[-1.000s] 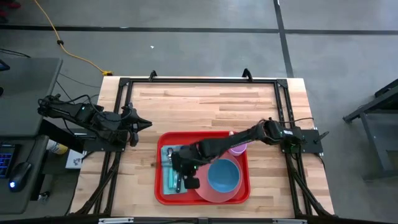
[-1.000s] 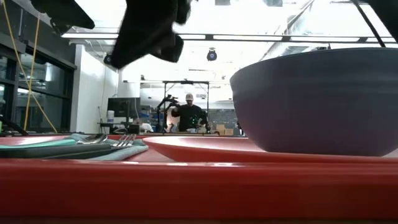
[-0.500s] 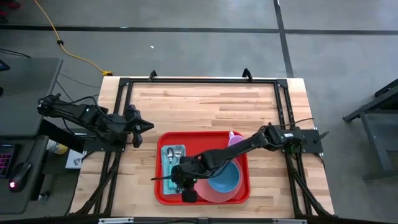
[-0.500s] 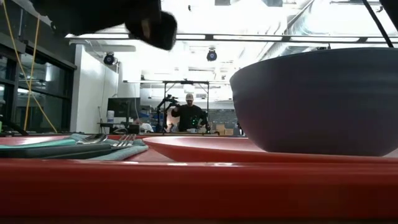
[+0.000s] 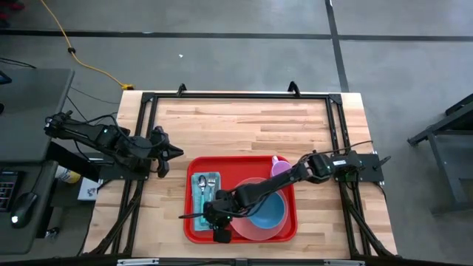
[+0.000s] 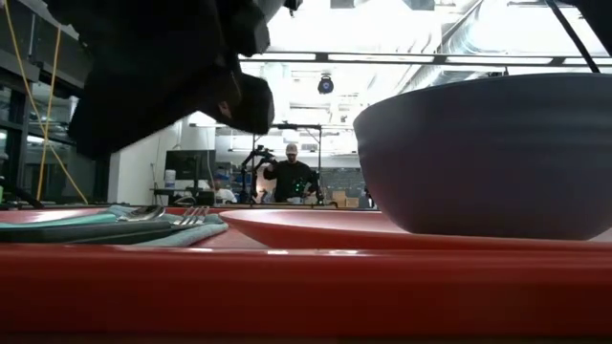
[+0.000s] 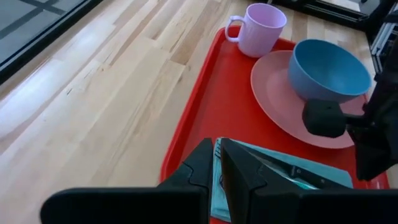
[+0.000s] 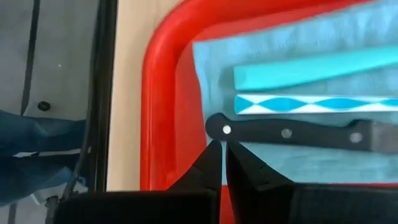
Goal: Set up tray
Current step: Adjust the blue napkin
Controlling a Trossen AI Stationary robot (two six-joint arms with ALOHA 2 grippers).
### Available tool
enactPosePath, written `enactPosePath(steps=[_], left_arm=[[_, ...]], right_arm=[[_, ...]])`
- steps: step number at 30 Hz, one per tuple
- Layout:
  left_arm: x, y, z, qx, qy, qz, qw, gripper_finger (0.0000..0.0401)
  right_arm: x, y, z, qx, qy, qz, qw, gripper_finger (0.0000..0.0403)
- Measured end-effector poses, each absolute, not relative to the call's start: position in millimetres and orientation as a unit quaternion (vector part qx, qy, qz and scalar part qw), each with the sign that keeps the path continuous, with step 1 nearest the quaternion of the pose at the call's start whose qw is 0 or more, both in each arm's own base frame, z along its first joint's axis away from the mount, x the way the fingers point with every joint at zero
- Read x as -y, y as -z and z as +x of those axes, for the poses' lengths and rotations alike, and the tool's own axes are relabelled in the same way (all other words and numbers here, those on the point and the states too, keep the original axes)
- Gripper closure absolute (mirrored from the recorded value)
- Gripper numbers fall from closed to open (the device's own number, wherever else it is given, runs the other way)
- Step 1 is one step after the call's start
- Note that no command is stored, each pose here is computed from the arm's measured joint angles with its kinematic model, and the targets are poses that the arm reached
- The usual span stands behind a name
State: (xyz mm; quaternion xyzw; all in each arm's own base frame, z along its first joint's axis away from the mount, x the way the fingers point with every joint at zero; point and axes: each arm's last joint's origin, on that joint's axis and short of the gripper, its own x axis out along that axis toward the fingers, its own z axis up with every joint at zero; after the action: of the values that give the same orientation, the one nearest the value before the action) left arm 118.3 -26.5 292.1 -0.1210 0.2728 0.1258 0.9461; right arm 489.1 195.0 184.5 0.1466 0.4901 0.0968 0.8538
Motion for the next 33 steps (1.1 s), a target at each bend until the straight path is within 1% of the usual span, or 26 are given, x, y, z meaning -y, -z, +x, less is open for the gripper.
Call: enactPosePath(steps=[5,16,19,23,33], left_arm=[[26,-292,118,-0.273,-0.125,-0.118,0.946,0.0341],[27,-291,119,-0.275,-0.128,-0.125,0.945,0.0341],[28,-290,121,-0.286,-0.125,-0.123,0.942,0.0341],[27,-288,119,-0.295,-0.122,-0.121,0.940,0.0341],[28,-288,119,-0.297,-0.117,-0.123,0.940,0.0341]], right_arm=[[-197,-172,489,-0.507,-0.088,0.157,0.843,0.0403],[-194,-171,487,-0.513,-0.061,0.145,0.844,0.0403],[-181,-170,490,-0.523,-0.045,0.147,0.838,0.0403],[-150,-169,492,-0.552,-0.012,0.149,0.821,0.0403],[-90,-168,501,-0.567,-0.012,0.133,0.813,0.0403]])
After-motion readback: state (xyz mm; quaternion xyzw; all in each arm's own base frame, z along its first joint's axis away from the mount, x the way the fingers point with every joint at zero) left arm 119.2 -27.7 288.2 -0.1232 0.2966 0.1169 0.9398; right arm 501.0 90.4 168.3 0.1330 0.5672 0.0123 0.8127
